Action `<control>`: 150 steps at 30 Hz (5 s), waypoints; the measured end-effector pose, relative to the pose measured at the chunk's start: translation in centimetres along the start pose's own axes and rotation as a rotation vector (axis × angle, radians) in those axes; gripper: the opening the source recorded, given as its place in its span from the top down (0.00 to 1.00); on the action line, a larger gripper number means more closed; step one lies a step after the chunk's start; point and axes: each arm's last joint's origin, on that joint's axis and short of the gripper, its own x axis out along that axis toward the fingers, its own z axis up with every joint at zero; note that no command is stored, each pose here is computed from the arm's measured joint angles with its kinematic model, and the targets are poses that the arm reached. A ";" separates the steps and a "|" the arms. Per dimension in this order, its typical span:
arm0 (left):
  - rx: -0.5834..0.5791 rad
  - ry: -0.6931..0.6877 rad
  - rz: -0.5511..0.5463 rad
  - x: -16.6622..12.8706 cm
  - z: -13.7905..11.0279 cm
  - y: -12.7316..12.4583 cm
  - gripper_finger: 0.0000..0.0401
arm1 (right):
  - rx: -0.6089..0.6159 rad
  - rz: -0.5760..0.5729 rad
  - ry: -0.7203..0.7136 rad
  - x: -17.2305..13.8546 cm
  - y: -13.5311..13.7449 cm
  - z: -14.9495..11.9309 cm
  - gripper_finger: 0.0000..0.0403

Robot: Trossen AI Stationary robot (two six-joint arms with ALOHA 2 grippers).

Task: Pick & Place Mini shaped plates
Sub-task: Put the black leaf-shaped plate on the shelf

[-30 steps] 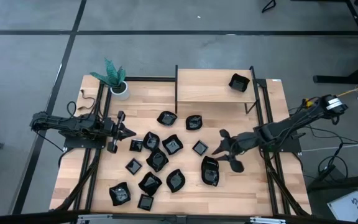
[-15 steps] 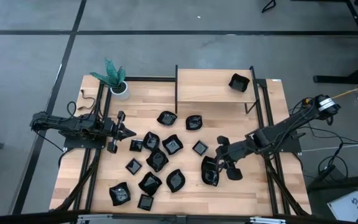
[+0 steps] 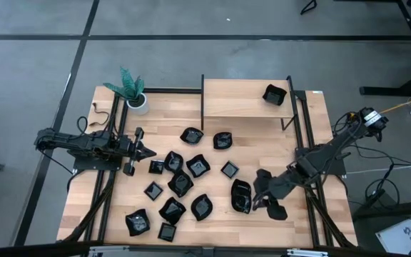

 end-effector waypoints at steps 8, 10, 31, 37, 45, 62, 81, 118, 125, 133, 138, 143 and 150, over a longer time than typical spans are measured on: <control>0.000 -0.001 0.112 0.0 0.0 0.3 0.98 | 0.087 0.029 0.016 -0.1 1.0 -0.6 0.68; 0.000 -0.003 0.149 0.0 0.0 0.4 0.98 | 0.090 0.031 0.018 -0.1 1.1 -0.7 0.68; -0.001 -0.007 0.172 0.0 0.1 0.5 0.98 | 0.189 -0.147 0.002 -0.1 0.0 -1.2 0.68; 0.000 -0.007 0.172 0.0 0.1 0.5 0.98 | 0.246 -0.202 0.038 0.2 -0.5 -1.9 0.68; 0.123 0.004 0.175 0.0 0.1 0.5 0.99 | 0.300 -0.236 0.080 1.9 -0.7 -2.3 0.68; 0.017 -0.032 0.443 -0.3 0.3 1.2 0.99 | 0.404 -0.321 0.146 5.1 -2.3 -2.6 0.68; 0.032 -0.030 0.575 -0.6 0.3 3.1 0.99 | 0.446 -0.323 0.126 5.3 -2.6 -2.2 0.68; 0.039 -0.033 0.688 -1.0 0.4 4.2 0.98 | 0.562 -0.310 0.143 6.2 -3.2 -2.0 0.68; 0.039 -0.033 0.688 -1.0 0.4 4.2 0.99 | 0.567 -0.311 0.140 6.2 -3.2 -2.0 0.68; 0.039 -0.033 0.688 -1.0 0.4 4.2 0.99 | 0.573 -0.335 0.166 7.3 -3.7 -2.3 0.68; 0.039 -0.033 0.688 -1.0 0.4 4.2 0.99 | 0.560 -0.329 0.181 7.4 -3.9 -2.2 0.70; 0.039 -0.033 0.688 -1.0 0.4 4.2 0.99 | 0.533 -0.319 0.180 7.4 -3.9 -2.1 0.83; 0.039 -0.033 0.688 -1.0 0.4 4.2 0.99 | 0.511 -0.304 0.174 7.1 -3.8 -1.9 0.97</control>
